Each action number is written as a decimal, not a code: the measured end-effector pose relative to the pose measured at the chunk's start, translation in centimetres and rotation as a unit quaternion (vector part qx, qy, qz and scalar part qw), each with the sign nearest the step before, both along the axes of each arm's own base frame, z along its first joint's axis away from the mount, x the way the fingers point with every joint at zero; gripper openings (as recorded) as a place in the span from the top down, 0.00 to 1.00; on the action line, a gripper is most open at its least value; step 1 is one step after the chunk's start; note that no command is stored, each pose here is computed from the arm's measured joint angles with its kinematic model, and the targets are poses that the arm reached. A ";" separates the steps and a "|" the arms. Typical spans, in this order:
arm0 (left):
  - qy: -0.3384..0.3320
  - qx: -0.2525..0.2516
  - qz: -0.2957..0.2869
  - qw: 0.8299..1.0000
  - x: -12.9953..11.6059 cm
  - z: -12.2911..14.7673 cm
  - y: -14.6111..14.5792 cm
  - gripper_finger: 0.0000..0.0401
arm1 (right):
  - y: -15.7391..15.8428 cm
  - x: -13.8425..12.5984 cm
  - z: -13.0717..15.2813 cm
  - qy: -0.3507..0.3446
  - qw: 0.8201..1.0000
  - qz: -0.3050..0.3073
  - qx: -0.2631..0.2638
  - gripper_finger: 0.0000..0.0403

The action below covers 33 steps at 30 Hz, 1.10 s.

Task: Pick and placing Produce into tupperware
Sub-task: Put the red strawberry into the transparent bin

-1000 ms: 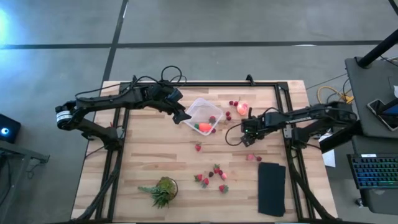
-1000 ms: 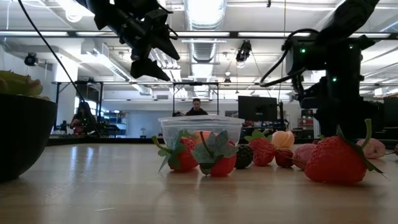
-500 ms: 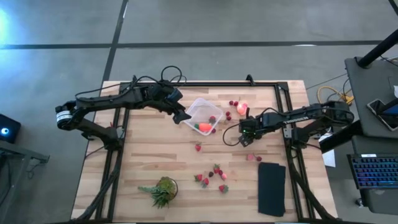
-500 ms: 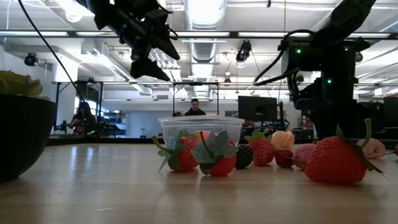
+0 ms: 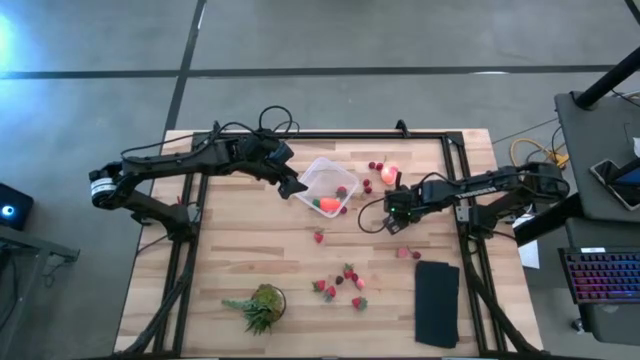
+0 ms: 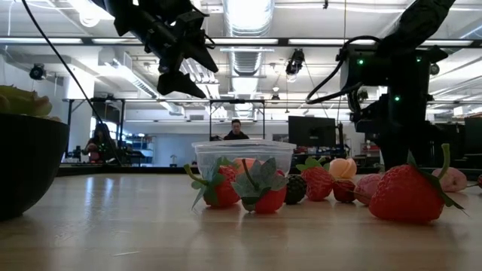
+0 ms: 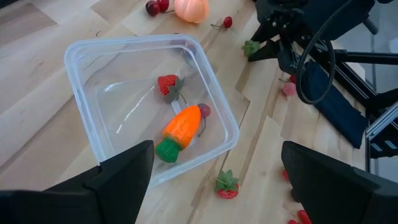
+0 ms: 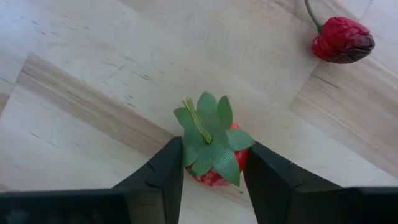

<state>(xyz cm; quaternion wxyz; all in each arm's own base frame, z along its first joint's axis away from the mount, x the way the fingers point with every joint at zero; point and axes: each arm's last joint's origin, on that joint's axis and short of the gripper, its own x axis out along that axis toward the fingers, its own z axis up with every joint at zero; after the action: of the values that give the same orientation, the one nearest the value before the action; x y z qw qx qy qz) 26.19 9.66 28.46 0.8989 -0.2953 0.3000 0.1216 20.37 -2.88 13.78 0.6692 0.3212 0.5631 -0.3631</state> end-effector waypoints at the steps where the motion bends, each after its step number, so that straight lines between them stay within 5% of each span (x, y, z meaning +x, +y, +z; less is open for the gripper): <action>1: 0.000 0.000 0.000 1.000 0.0 0.0 0.0 0.16 | 0.0 0.0 0.1 -0.002 1.000 0.000 0.002 0.67; 8: 0.000 0.000 0.000 1.000 0.0 0.0 0.0 0.16 | -0.3 2.3 4.0 -0.092 0.996 0.013 -0.010 0.64; 16: 0.004 0.000 -0.001 1.000 -0.1 0.0 0.0 0.16 | -2.4 7.4 11.4 -0.231 0.970 0.054 -0.061 0.65; 27: -0.015 0.034 0.026 0.999 -3.8 2.5 -1.3 0.16 | -7.1 16.3 11.2 -0.214 0.964 0.147 -0.062 0.64; 33: -0.023 0.044 0.044 0.998 -6.2 1.9 -2.2 0.16 | -7.5 17.3 9.7 -0.152 0.975 0.157 -0.043 0.59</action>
<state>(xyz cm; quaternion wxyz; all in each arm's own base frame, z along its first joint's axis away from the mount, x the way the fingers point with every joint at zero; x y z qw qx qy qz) 19.95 7.49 30.36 0.9117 -0.2707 0.2599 0.1675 37.67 -10.33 23.52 0.8092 0.2507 0.4817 -0.2242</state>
